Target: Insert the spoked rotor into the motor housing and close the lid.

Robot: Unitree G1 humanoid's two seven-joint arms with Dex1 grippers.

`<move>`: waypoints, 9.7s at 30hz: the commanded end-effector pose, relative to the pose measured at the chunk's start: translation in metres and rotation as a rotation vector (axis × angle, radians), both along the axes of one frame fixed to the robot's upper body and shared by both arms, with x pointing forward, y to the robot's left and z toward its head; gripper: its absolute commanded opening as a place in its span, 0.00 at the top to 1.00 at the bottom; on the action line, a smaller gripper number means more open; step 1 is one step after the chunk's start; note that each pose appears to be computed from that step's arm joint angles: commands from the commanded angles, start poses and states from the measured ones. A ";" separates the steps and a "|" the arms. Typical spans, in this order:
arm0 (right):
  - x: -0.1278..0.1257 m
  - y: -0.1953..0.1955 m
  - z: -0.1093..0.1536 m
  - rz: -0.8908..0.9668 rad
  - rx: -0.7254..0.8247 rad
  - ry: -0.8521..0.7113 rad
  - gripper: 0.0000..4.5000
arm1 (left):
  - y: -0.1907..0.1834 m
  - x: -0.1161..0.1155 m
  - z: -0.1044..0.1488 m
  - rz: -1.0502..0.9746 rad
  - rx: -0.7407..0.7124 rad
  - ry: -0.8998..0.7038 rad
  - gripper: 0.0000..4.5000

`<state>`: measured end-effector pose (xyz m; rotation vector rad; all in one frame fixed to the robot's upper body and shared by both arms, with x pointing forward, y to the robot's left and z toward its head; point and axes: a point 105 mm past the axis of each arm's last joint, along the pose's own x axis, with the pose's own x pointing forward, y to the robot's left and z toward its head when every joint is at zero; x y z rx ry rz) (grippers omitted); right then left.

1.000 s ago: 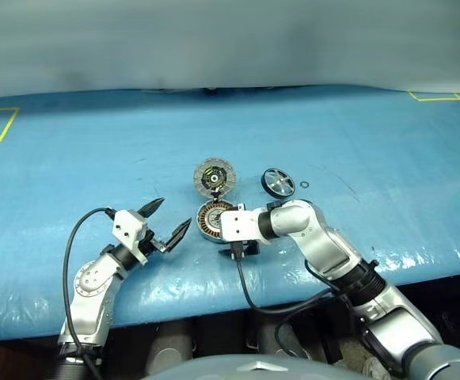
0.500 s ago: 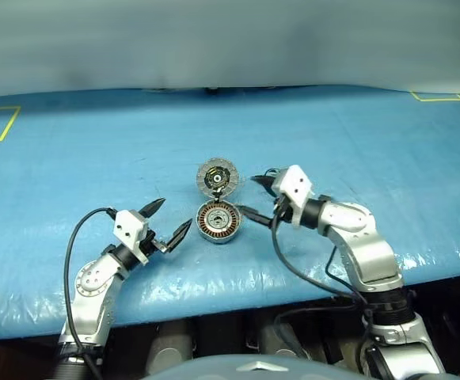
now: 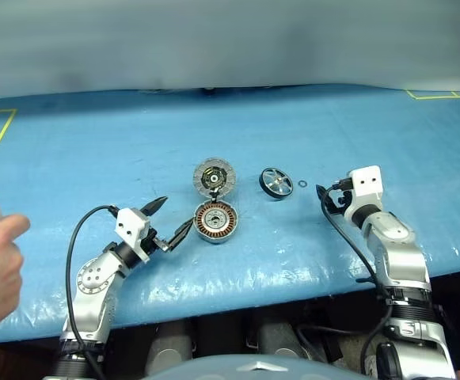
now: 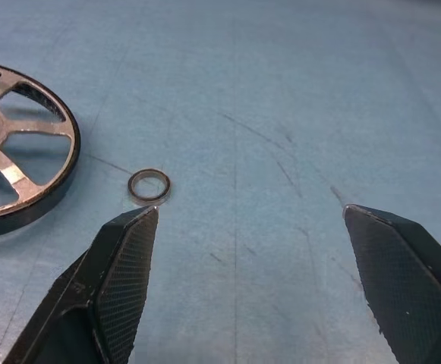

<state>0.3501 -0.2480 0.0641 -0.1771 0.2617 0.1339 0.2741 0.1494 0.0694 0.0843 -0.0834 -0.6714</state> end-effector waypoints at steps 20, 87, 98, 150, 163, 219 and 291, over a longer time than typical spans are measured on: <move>0.038 0.033 -0.014 0.102 0.088 0.007 0.09 | 0.006 -0.001 0.005 0.030 0.017 -0.032 0.00; -0.044 0.211 0.011 0.962 0.107 0.031 0.86 | 0.003 -0.016 -0.012 -0.069 0.023 0.041 0.00; -0.044 0.213 0.011 0.965 0.107 0.034 0.86 | 0.004 -0.015 -0.014 -0.058 0.026 0.042 0.00; -0.040 0.221 0.012 0.950 0.141 0.039 0.99 | 0.001 -0.015 -0.017 -0.043 0.026 0.050 0.00; -0.045 0.221 0.000 0.966 0.022 0.080 0.99 | 0.001 -0.015 -0.017 -0.041 0.027 0.049 0.00; 0.015 0.087 0.006 0.510 -0.099 0.045 0.59 | 0.001 -0.015 -0.020 -0.029 0.020 0.057 0.00; -0.059 0.180 0.011 0.933 0.100 0.059 1.00 | -0.001 -0.019 -0.019 -0.058 0.018 0.040 0.00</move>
